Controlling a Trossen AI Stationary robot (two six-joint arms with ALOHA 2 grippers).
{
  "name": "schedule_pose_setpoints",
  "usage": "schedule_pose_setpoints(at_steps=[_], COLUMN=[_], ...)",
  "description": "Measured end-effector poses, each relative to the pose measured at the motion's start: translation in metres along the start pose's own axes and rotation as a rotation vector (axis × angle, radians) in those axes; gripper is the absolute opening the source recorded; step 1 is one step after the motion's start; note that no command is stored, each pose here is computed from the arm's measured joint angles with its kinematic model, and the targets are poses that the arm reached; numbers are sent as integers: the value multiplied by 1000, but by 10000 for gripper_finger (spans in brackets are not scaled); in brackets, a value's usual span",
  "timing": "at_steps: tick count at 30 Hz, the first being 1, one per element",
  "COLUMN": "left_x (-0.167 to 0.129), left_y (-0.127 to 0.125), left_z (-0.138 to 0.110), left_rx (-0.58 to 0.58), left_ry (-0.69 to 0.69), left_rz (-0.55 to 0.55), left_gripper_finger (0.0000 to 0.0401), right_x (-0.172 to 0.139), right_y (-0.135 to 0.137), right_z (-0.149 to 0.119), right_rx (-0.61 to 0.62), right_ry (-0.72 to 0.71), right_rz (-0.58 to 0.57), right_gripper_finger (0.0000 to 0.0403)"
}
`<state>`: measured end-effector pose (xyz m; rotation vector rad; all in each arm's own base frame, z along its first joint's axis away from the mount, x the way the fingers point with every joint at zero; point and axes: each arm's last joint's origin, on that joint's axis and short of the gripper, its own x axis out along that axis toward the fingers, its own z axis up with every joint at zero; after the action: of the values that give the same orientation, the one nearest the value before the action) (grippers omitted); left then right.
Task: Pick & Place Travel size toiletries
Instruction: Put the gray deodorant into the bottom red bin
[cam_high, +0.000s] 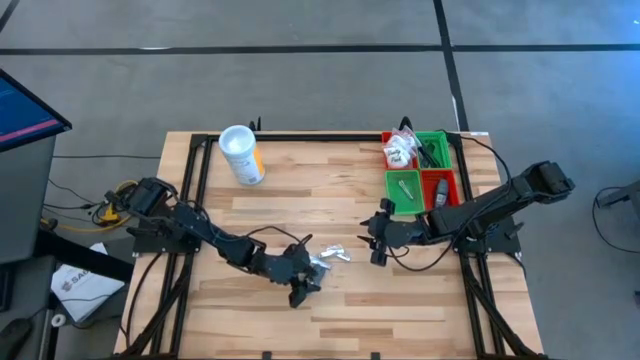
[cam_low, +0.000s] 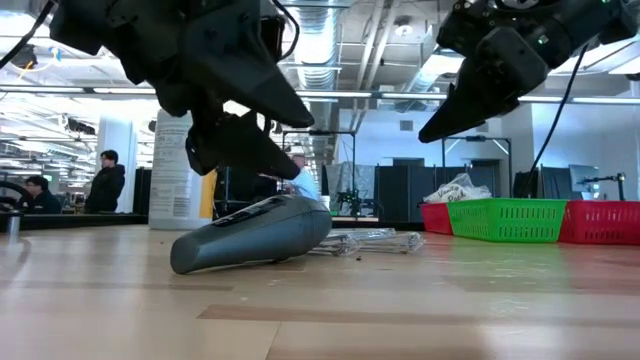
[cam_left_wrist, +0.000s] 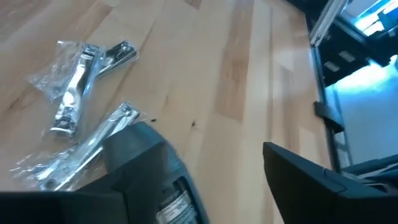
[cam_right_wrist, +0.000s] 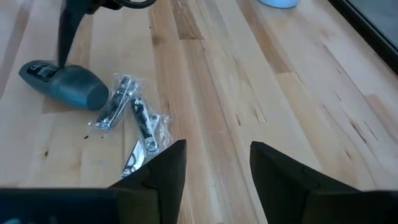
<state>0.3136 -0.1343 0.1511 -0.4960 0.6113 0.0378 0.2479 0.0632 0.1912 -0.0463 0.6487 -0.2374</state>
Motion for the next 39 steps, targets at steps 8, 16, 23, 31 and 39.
schedule_pose_setpoints(at_steps=[8, 16, 23, 31, 39], left_x=[0, 2, 19, 34, 32], left_y=[6, 4, -2, -4, -6], left_z=[-2, -10, -13, -19, -30], left_rx=[23, 17, 28, 93, 149], left_ry=[-30, -20, -9, 75, 137], left_rz=[123, 135, 143, 203, 228], left_gripper_finger=[260, 259, 259, 259, 259], right_x=[0, 0, 0, 0, 0], right_y=[0, 0, 0, 0, 0], right_z=[0, 0, 0, 0, 0], right_rx=[0, 0, 0, 1, 0], right_ry=[0, 0, 0, -1, 1], right_rz=[0, 0, 0, 0, 0], right_gripper_finger=[164, 160, 154, 153, 146])
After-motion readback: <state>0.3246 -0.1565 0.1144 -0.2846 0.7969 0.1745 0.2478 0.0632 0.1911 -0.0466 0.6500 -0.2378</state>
